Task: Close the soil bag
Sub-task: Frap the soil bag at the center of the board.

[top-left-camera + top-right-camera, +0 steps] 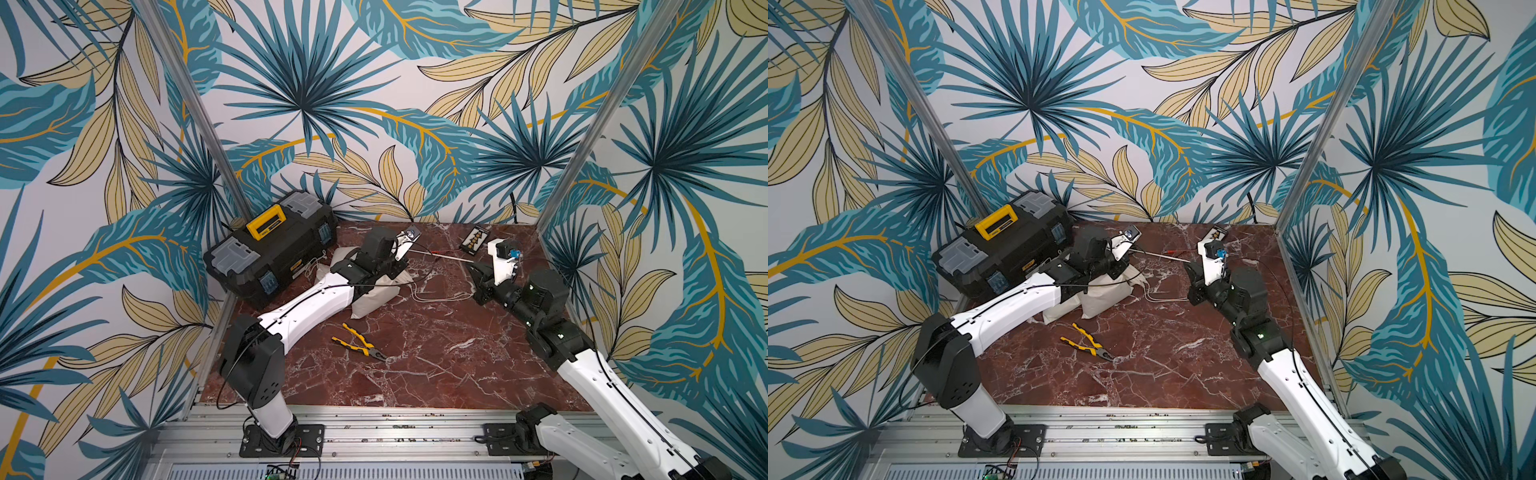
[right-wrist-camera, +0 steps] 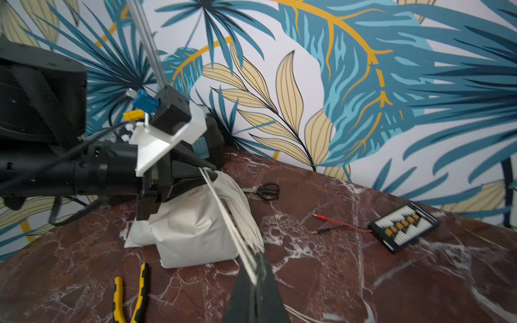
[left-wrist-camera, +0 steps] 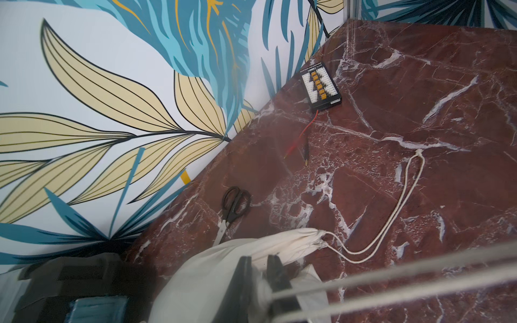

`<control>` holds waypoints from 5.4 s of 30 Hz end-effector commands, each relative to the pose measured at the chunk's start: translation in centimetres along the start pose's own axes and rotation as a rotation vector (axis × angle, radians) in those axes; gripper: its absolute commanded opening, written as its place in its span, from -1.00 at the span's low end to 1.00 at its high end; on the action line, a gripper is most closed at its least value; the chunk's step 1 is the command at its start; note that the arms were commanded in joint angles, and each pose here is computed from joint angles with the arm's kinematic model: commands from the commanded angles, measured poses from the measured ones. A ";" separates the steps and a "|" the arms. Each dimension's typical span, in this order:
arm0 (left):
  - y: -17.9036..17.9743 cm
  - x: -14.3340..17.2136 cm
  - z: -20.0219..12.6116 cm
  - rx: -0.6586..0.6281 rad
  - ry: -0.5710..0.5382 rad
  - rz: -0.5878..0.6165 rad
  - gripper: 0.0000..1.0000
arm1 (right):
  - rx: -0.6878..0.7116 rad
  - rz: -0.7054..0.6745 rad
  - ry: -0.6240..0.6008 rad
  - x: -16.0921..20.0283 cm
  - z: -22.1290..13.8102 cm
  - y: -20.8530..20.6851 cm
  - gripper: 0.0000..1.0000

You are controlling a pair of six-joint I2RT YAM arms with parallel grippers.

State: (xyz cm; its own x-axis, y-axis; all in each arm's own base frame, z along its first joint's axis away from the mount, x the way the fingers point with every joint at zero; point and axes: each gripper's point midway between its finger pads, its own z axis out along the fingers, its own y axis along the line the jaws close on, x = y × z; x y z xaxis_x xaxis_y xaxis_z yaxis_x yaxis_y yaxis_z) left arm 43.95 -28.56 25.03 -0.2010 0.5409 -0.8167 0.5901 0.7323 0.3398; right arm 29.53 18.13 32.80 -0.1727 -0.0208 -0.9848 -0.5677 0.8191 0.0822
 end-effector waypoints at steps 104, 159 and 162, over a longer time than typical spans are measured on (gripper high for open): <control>-20.2 1.7 2.2 0.397 -0.093 0.138 -0.85 | 0.259 0.117 -0.344 -5.9 -11.5 -3.5 -1.00; 3.6 21.9 0.6 -0.312 0.449 -0.485 -0.70 | 0.699 0.275 -0.544 -4.6 -21.9 -9.6 -1.00; 3.9 21.2 0.2 -0.317 0.448 -0.473 -0.70 | 0.699 0.278 -0.577 -5.2 -22.0 -9.7 -1.00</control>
State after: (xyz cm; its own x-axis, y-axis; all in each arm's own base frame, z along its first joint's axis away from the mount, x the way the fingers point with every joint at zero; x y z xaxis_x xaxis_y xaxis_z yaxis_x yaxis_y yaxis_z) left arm 34.45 -38.20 20.79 -0.3557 0.2180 -0.9088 0.8055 0.5646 -0.1798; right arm 20.83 8.13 29.32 -0.1947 0.1050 -0.9752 -0.2921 0.9430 0.1598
